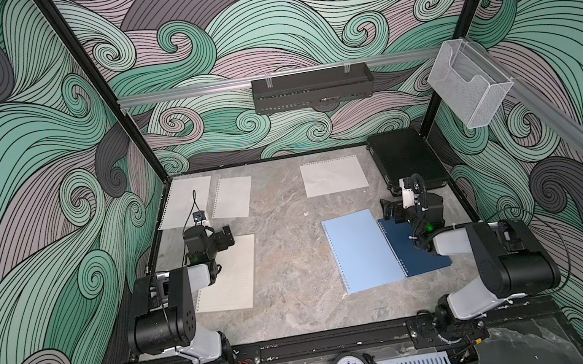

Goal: Tear off pages from different notebooks
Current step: Reset both arms

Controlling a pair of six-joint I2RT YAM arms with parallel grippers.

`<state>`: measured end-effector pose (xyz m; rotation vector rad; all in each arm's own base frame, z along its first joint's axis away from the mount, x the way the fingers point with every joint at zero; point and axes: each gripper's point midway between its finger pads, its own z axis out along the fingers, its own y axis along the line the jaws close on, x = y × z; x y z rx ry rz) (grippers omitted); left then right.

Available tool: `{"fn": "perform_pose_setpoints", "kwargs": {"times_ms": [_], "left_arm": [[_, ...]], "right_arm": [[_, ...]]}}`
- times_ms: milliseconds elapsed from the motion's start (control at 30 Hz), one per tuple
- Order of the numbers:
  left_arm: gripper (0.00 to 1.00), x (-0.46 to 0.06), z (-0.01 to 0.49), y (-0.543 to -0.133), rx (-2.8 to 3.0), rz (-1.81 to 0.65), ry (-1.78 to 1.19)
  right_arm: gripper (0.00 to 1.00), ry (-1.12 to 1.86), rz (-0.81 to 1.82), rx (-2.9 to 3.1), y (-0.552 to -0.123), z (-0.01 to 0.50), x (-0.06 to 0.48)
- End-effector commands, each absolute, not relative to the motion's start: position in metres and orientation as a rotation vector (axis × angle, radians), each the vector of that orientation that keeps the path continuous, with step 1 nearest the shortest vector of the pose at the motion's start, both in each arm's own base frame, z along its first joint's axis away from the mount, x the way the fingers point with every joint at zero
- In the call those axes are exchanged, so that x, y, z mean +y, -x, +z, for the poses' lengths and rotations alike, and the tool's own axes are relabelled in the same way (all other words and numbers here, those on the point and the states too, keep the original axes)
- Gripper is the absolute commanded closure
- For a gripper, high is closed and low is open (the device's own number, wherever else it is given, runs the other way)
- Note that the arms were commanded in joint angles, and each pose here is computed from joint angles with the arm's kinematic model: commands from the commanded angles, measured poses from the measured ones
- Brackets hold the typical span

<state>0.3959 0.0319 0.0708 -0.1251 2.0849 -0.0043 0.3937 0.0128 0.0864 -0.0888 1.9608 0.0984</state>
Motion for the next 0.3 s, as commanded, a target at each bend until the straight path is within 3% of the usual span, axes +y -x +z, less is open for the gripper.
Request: {"fn": "perform_pose_setpoints", "kwargs": {"times_ms": [0, 267], "left_arm": [[0.02, 0.0301, 0.0834, -0.4019, 2.057, 0.002, 0.107], [0.02, 0.0301, 0.0838, -0.4021, 2.056, 0.001, 0.108]], "right_arm": [[0.01, 0.129, 0.1, 1.937, -0.3957, 0.0929, 0.0164], [0.01, 0.127, 0.071, 1.933, -0.3956, 0.0931, 0.0168]]}}
